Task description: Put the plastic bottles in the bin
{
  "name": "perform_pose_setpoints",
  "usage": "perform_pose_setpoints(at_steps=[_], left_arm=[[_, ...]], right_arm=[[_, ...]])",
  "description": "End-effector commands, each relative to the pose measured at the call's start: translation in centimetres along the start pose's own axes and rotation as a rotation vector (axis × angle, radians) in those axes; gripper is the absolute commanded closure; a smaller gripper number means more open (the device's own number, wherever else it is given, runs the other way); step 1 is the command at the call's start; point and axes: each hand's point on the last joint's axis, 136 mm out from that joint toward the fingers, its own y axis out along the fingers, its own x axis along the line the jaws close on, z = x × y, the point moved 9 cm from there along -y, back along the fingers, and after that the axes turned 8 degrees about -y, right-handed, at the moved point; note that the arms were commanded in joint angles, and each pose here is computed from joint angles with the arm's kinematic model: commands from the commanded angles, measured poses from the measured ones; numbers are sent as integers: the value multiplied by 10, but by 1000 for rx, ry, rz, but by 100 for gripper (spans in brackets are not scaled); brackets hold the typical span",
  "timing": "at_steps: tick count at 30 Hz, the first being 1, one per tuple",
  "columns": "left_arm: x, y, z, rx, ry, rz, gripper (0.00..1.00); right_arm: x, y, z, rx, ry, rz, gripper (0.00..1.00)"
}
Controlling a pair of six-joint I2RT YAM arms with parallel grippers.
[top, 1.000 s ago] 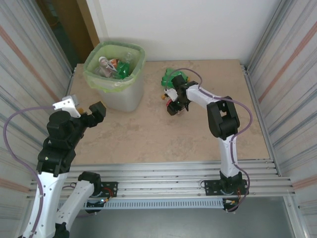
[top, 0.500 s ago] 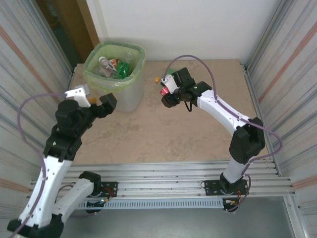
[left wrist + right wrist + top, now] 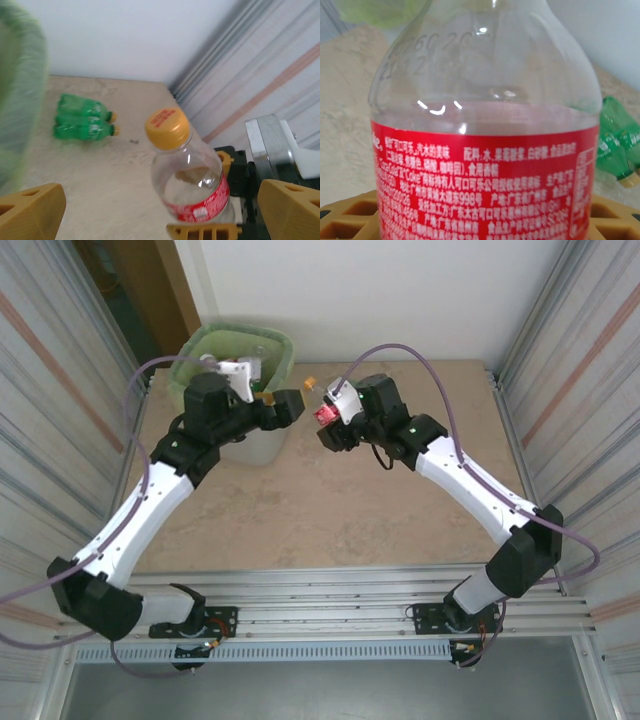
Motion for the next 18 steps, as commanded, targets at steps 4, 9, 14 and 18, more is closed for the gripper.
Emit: perform_pose_setpoints(at_steps=[4,9,14,18], left_arm=[[-23,16,-20,-16,2,174,8],[-22,30,-22,-6,-24,198,20],[-17,38,-20,0,-44,194,45],[-16,40,-19,-6,-58,205,65]], right_arm=[[9,-17,-19,-144,11,-66,64],[11,-16,-23,-169,21,-100,64],[14,-14,-27,-187,16,-113,63],[15,-11,-28,-188,15,-117,60]])
